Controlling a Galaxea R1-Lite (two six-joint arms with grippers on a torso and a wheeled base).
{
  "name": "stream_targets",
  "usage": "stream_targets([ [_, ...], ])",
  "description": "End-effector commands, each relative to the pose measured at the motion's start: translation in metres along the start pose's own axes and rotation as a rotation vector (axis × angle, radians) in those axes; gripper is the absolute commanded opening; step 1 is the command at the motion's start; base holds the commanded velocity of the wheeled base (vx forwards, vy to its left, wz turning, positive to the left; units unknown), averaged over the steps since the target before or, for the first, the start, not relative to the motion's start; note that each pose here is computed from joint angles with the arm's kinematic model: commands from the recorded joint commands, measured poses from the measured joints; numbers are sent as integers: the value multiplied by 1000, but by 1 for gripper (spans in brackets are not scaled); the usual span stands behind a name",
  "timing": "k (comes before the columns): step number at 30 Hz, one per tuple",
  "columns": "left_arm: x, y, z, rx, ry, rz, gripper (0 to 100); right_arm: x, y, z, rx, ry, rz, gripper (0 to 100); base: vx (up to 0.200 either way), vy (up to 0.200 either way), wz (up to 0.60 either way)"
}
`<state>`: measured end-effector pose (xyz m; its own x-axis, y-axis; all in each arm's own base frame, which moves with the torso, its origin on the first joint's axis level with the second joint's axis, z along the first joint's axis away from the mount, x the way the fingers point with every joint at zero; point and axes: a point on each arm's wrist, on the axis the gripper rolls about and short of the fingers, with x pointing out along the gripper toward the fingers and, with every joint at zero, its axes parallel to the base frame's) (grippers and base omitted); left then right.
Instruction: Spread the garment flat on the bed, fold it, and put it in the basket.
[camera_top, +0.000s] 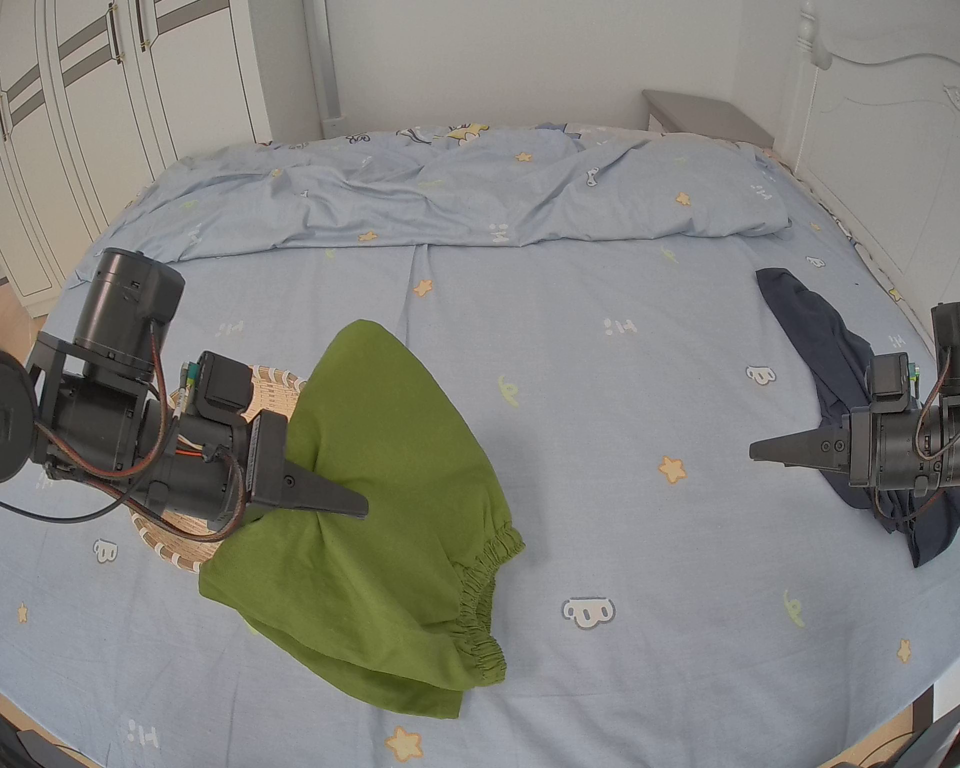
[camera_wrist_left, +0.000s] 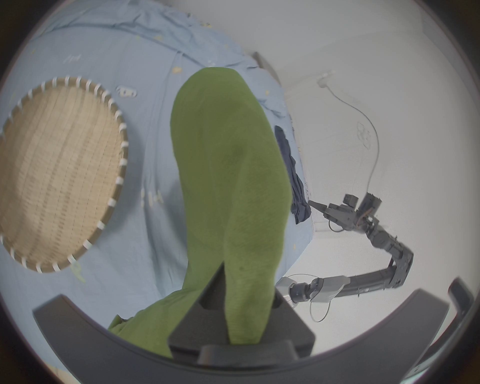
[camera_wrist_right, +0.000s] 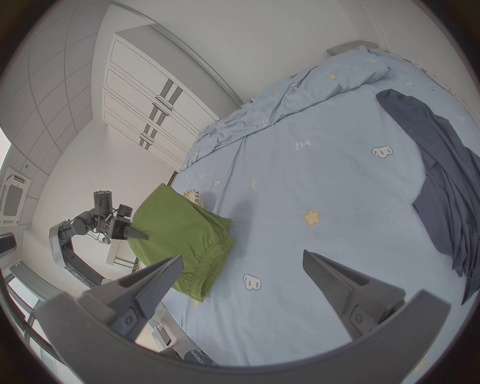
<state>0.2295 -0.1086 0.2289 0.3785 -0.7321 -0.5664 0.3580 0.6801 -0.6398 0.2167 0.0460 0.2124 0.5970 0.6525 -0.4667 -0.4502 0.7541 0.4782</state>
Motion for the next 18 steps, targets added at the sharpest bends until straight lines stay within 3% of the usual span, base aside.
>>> stream_targets([
  [1, -21, -12, -2, 92, -64, -22, 0, 0, 0, 0, 0, -1, 0, 100, 0, 0, 0],
  [2, -28, -16, 4, 165, -97, -24, 0, 0, 0, 0, 0, -1, 0, 100, 0, 0, 0],
  [9, -55, -7, 27, 236, -227, 43, 0, 0, 0, 0, -2, -4, 0, 100, 0, 0, 0],
  [18, -97, 40, 58, 260, -472, 195, 0, -1, 1, 1, -5, -10, 1, 100, 0, 0, 0],
])
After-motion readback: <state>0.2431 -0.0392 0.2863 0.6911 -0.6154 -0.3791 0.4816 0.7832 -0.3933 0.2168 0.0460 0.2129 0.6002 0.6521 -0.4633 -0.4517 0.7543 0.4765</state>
